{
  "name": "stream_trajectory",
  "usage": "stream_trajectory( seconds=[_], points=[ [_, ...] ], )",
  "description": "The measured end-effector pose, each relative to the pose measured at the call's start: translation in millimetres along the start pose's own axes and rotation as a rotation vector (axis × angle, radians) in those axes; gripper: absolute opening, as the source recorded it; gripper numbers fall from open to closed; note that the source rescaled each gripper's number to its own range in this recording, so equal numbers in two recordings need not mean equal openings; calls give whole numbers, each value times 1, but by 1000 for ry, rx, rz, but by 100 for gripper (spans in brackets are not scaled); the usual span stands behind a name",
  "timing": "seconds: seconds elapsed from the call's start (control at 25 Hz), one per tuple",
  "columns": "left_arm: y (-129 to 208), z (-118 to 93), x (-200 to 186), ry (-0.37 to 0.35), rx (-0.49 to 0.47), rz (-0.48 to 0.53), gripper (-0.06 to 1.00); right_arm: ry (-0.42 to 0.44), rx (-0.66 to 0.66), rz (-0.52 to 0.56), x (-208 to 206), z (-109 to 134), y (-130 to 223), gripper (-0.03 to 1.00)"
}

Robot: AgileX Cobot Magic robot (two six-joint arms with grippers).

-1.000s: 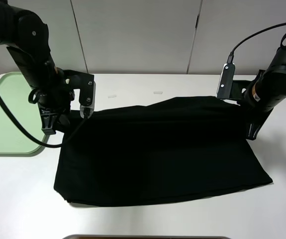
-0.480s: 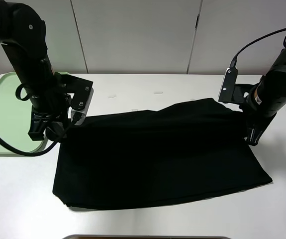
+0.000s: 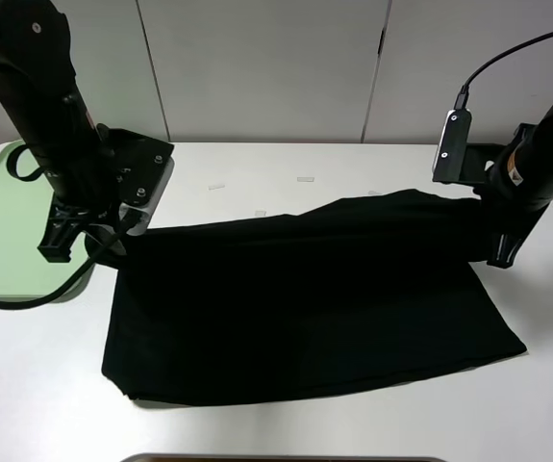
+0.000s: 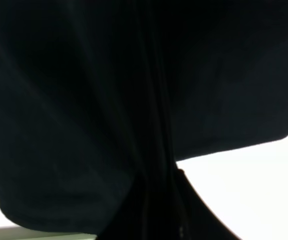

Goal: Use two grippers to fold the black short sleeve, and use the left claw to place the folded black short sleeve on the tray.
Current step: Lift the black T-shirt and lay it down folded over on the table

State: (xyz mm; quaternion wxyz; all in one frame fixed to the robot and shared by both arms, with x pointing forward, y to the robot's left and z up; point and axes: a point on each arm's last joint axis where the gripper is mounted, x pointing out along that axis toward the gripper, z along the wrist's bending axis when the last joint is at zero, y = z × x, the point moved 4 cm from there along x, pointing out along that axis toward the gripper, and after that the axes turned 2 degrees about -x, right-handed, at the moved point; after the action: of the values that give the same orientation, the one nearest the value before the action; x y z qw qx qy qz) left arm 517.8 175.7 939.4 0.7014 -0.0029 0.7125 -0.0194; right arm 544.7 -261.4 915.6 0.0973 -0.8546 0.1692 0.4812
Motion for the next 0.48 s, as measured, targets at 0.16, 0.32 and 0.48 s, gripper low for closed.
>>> stream_trajectory(
  seconds=[0.16,0.32,0.48],
  points=[
    [-2,-3,-1,23,-3,-13,1,-12,25,-2,-2,2,1,0],
    [-2,-8,0,53,-9,-19,1,-89,4,21,3,24,9,0],
    [-5,-17,4,110,0,-49,1,-143,-51,33,5,37,14,0]
  ],
)
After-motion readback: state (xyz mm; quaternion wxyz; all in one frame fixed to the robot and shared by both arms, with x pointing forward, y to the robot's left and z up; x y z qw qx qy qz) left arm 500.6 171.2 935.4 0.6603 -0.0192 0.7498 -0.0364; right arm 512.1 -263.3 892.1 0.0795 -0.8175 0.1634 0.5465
